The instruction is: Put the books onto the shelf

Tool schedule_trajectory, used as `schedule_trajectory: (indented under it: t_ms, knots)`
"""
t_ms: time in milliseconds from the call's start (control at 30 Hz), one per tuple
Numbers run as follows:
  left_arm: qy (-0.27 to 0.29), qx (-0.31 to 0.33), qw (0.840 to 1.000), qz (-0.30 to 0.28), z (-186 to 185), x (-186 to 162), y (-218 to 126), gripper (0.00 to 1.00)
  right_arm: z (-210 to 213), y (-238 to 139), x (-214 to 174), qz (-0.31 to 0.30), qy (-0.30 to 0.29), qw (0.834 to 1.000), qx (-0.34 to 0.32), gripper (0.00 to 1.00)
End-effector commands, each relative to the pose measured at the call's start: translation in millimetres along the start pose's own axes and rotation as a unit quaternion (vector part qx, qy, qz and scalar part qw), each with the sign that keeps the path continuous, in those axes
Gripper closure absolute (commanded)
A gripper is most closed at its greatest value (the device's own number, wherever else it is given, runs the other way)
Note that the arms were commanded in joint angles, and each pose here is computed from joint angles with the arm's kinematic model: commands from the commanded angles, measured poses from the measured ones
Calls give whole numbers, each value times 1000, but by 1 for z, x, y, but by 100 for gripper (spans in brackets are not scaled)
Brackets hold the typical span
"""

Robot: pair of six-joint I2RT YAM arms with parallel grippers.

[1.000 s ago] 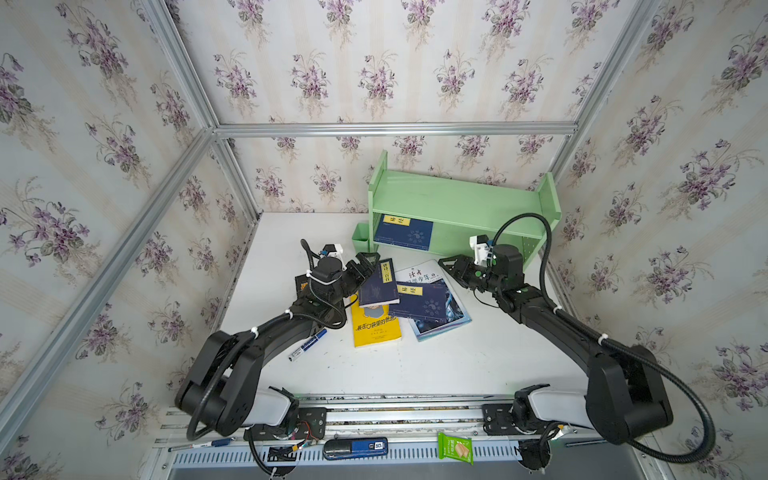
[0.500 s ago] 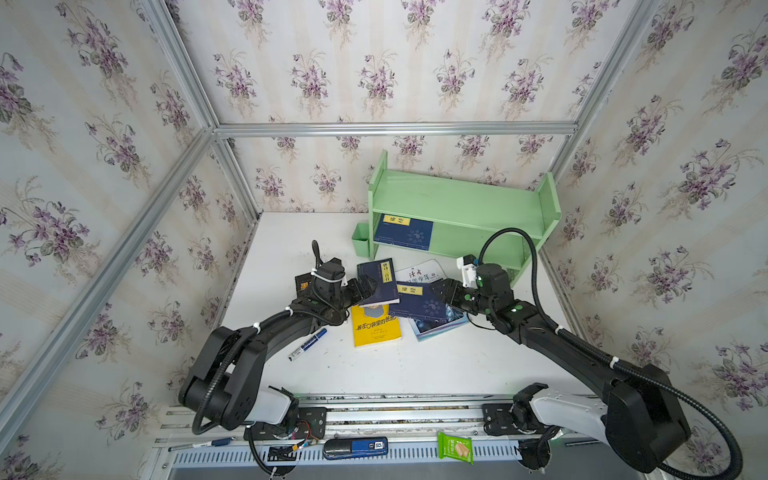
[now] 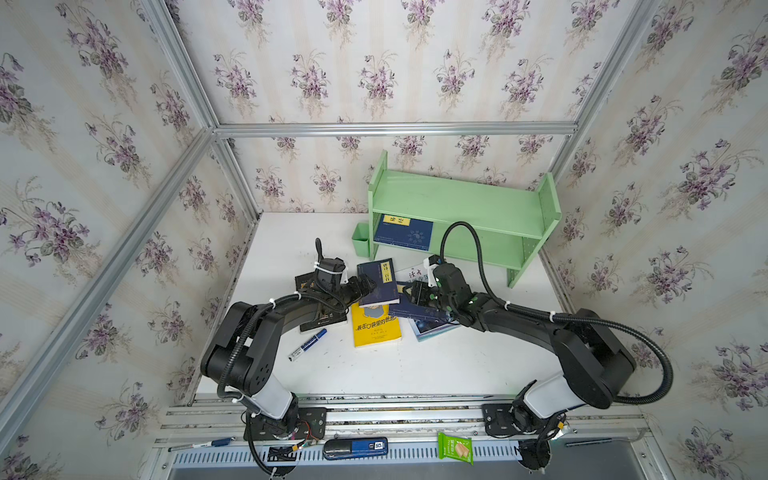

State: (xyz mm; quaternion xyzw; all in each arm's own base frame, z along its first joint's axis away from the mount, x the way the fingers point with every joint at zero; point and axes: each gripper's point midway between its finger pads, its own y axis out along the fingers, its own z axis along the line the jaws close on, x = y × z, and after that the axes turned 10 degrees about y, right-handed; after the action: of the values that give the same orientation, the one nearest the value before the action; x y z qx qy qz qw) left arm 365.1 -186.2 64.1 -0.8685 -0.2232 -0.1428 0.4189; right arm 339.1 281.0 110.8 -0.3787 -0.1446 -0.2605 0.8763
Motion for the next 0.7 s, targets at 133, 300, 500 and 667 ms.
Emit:
schedule_trajectory:
  t_ms: [133,300,500,667]
  knots:
    - [0,15,1000,-3,11,-2,5,12,-9,31,17,-38,-12,998,-41,48]
    - [-18,8,1000,-1,14,-6,12,16,-10,49,14,-26,-7,999,-41,51]
    - [-27,-10,1000,2,11,-7,17,16,-8,60,3,-6,-19,998,-54,52]
    - [-40,-43,998,0,1,-4,17,17,-19,70,-12,24,-11,997,-74,59]
